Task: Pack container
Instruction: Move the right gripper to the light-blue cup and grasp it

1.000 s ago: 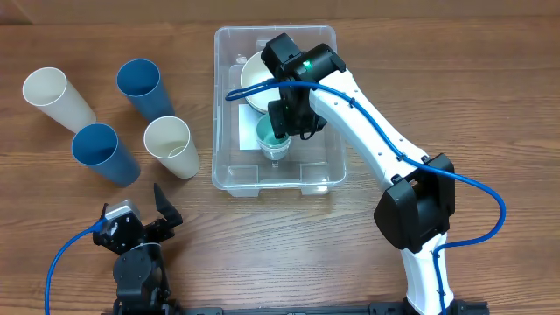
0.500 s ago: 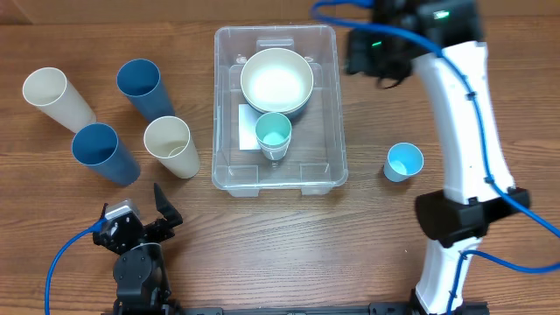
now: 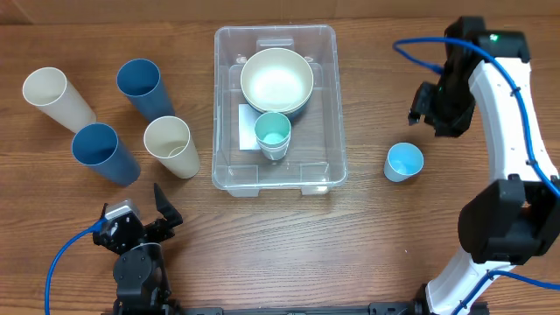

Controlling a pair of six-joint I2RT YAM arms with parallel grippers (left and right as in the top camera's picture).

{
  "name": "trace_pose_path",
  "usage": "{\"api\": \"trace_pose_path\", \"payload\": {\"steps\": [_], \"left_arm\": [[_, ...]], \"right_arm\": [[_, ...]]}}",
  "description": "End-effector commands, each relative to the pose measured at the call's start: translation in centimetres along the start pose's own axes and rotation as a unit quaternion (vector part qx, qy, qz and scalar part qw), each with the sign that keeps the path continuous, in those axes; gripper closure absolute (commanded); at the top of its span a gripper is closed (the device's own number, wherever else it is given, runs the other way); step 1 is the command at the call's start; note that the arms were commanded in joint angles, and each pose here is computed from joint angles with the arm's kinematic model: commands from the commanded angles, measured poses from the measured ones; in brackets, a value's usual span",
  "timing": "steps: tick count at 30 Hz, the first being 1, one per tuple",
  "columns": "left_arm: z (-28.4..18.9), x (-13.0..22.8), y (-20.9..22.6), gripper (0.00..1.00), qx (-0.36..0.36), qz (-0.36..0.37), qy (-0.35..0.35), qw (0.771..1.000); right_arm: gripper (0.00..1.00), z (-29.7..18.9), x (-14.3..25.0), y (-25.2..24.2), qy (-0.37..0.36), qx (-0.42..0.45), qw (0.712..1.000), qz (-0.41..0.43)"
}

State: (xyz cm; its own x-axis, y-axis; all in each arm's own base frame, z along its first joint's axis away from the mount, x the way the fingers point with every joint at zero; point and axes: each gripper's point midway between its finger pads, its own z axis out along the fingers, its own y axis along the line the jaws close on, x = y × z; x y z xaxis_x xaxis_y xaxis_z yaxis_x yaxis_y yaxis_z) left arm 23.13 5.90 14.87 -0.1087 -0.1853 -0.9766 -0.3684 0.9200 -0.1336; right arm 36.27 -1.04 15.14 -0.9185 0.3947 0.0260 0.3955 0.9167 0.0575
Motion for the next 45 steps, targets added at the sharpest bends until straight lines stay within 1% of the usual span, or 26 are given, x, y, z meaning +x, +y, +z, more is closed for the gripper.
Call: {"api": "trace_pose_path", "payload": {"steps": [1, 6, 10, 21, 25, 29, 33, 34, 35, 36, 37, 41, 45], "left_arm": [[0.0, -0.1, 0.4, 0.0, -0.011, 0.009, -0.003, 1.0], [0.0, -0.1, 0.4, 0.0, -0.011, 0.009, -0.003, 1.0], [0.0, -0.1, 0.4, 0.0, -0.011, 0.009, -0.003, 1.0], [0.0, -0.1, 0.4, 0.0, -0.011, 0.009, -0.003, 1.0], [0.0, -0.1, 0.4, 0.0, -0.011, 0.009, -0.003, 1.0], [0.0, -0.1, 0.4, 0.0, -0.011, 0.009, -0.003, 1.0], [0.0, -0.1, 0.4, 0.0, -0.011, 0.009, -0.003, 1.0], [0.0, -0.1, 0.4, 0.0, -0.011, 0.009, -0.003, 1.0], [0.0, -0.1, 0.4, 0.0, -0.011, 0.009, -0.003, 1.0], [0.0, -0.1, 0.4, 0.0, -0.011, 0.009, -0.003, 1.0], [0.0, -0.1, 0.4, 0.0, -0.011, 0.009, -0.003, 1.0], [0.0, -0.1, 0.4, 0.0, -0.011, 0.009, -0.003, 1.0], [0.0, -0.1, 0.4, 0.0, -0.011, 0.009, -0.003, 1.0]], "right_arm": [[0.46, 1.9, 0.8, -0.9, 0.012, 0.015, 0.999, 0.025], [0.47, 3.9, 1.9, -1.8, 0.039, 0.028, 0.998, 0.046], [0.49, 4.7, 2.2, -2.4, 0.042, 0.043, 0.996, 0.058], [0.53, 4.7, 2.4, -3.3, 0.041, 0.069, 0.994, 0.079], [0.53, 5.0, 2.8, -3.4, 0.048, 0.072, 0.993, 0.079], [0.54, 7.5, 4.2, -3.8, 0.072, 0.076, 0.991, 0.08], [0.55, 10.1, 4.9, -3.2, 0.082, 0.048, 0.992, 0.083], [0.6, 10.5, 4.8, -3.1, 0.078, 0.045, 0.993, 0.083], [0.8, 10.7, 4.6, -3.1, 0.074, 0.043, 0.993, 0.082], [0.93, 10.8, 4.3, -3.0, 0.067, 0.04, 0.994, 0.082], [0.96, 10.9, 3.9, -2.8, 0.059, 0.037, 0.994, 0.082], [0.96, 10.9, 2.1, -2.3, 0.024, 0.023, 0.996, 0.08], [0.96, 8.6, -1.1, -2.0, -0.028, 0.013, 0.997, 0.072]]}}
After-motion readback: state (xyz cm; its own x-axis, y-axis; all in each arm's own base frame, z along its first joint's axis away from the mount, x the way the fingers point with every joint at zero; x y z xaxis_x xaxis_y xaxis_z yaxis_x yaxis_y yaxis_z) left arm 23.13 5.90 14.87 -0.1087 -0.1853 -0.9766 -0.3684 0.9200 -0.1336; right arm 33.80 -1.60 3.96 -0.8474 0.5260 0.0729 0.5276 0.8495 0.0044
